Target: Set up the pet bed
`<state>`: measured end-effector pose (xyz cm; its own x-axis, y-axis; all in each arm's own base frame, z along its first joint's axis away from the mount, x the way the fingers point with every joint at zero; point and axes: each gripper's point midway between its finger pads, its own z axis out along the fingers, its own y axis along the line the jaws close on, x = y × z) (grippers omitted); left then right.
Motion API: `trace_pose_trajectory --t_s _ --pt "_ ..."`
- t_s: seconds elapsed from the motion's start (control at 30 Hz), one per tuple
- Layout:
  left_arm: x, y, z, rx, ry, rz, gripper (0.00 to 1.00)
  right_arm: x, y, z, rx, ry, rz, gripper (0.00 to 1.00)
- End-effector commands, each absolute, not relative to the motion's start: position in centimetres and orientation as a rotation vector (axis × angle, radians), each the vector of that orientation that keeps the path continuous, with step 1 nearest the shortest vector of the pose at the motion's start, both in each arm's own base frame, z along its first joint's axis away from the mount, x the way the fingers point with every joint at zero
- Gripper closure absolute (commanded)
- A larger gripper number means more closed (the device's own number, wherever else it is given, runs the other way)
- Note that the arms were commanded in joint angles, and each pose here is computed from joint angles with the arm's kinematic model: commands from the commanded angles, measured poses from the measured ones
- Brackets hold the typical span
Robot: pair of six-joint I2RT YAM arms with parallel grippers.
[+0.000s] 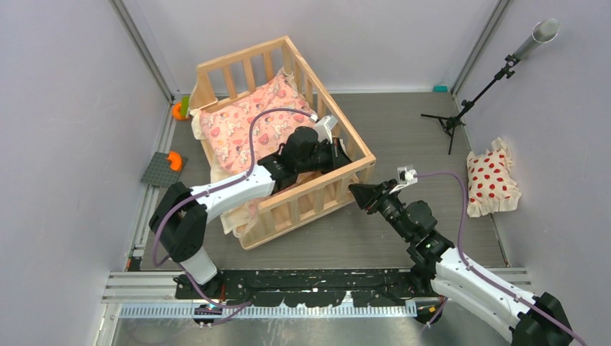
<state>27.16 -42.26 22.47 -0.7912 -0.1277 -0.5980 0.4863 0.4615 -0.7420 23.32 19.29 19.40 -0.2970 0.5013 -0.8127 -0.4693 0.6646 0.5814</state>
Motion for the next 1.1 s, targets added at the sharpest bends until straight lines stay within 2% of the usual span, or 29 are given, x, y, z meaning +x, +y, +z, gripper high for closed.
trace_pose_trajectory --t_s 0.0,0.23,0.53,0.87,1.07 --pt "27.0 -42.7 24.3 0.313 2.048 -1.378 1.00 24.9 17.5 21.3 0.095 1.481 0.832 0.70" --pt "27.0 -42.6 24.3 0.315 2.046 -1.377 1.00 25.3 17.3 21.5 0.164 1.432 0.823 0.68" --pt "27.0 -42.7 24.3 0.317 2.045 -1.379 1.00 26.2 17.9 21.7 0.225 1.403 0.809 0.72" --pt "26.9 -42.8 24.3 0.326 2.046 -1.388 1.00 26.5 18.5 22.2 0.264 1.359 0.809 0.71" --pt "26.9 -42.8 24.2 0.329 2.051 -1.390 1.00 26.3 20.1 23.1 0.181 1.329 0.823 0.71"
